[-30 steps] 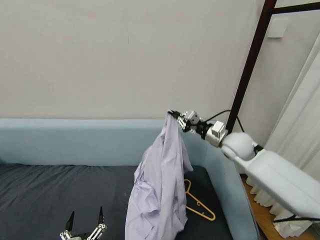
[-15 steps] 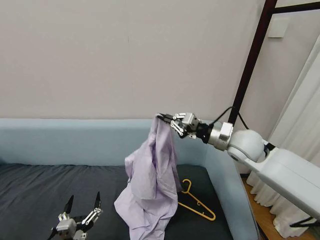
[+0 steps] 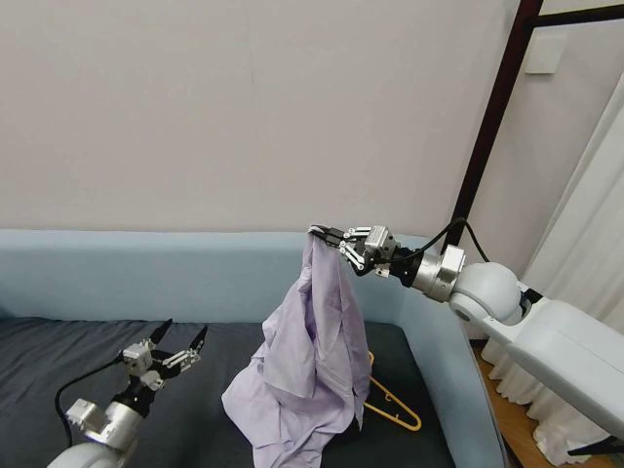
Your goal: Pick up the clothes from the sofa and hang them on the clothes hanger.
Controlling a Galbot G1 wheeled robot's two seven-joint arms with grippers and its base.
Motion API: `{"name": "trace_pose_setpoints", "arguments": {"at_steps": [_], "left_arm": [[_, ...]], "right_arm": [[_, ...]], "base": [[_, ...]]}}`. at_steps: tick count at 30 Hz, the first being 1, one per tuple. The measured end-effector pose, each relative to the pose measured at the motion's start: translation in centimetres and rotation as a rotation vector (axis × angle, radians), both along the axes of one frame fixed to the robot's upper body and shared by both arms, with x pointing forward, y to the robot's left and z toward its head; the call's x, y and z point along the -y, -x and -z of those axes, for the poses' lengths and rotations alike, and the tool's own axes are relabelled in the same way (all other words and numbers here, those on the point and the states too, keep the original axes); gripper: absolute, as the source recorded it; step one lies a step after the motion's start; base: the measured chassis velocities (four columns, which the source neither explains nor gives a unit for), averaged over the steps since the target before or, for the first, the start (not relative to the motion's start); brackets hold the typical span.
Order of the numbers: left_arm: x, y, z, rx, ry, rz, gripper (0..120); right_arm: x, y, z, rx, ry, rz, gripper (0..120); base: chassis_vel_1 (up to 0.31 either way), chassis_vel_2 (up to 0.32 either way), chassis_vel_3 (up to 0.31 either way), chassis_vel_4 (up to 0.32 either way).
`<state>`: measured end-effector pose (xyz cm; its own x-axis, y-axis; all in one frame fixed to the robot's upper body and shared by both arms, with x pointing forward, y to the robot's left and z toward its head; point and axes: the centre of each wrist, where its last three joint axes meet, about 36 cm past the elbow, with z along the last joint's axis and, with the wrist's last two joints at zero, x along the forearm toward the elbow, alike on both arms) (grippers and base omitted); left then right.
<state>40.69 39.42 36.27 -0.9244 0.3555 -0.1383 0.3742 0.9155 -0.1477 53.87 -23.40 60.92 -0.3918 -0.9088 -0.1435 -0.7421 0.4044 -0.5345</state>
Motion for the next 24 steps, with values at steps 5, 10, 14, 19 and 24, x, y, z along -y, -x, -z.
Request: {"name": "trace_pose_setpoints", "arguments": {"at_steps": [5,10,14,19,24], "left_arm": [[1.3,-5.2,2.8,-0.06,0.032,0.315,100],[2.0,-7.2,4.9,-0.098,0.029,0.31,100],[2.6,-7.6,5.7,-0.11,0.038,0.301,98],[4.1,-8.4,6.8,-0.119,0.071,0.286,89],[5.7,-9.1,7.7,-0.126,0.092,0.288,72]], "right_arm": [[0.0,1.2,-1.1,-0.038,-0.046,0.012,0],[0.1,1.9,-1.2,-0.067,-0.066,0.023,0],[0.1,2.1,-1.0,-0.074,-0.069,0.023,0],[-0.1,2.2,-1.0,-0.081,-0.076,0.019,0],[-0.5,2.5,-1.2,-0.089,-0.084,0.01,0]], "base": [[0.0,0.0,0.0,0.0],[0.0,0.0,0.0,0.0],[0.0,0.0,0.0,0.0],[0.0,0.0,0.0,0.0],[0.0,0.0,0.0,0.0]]}}
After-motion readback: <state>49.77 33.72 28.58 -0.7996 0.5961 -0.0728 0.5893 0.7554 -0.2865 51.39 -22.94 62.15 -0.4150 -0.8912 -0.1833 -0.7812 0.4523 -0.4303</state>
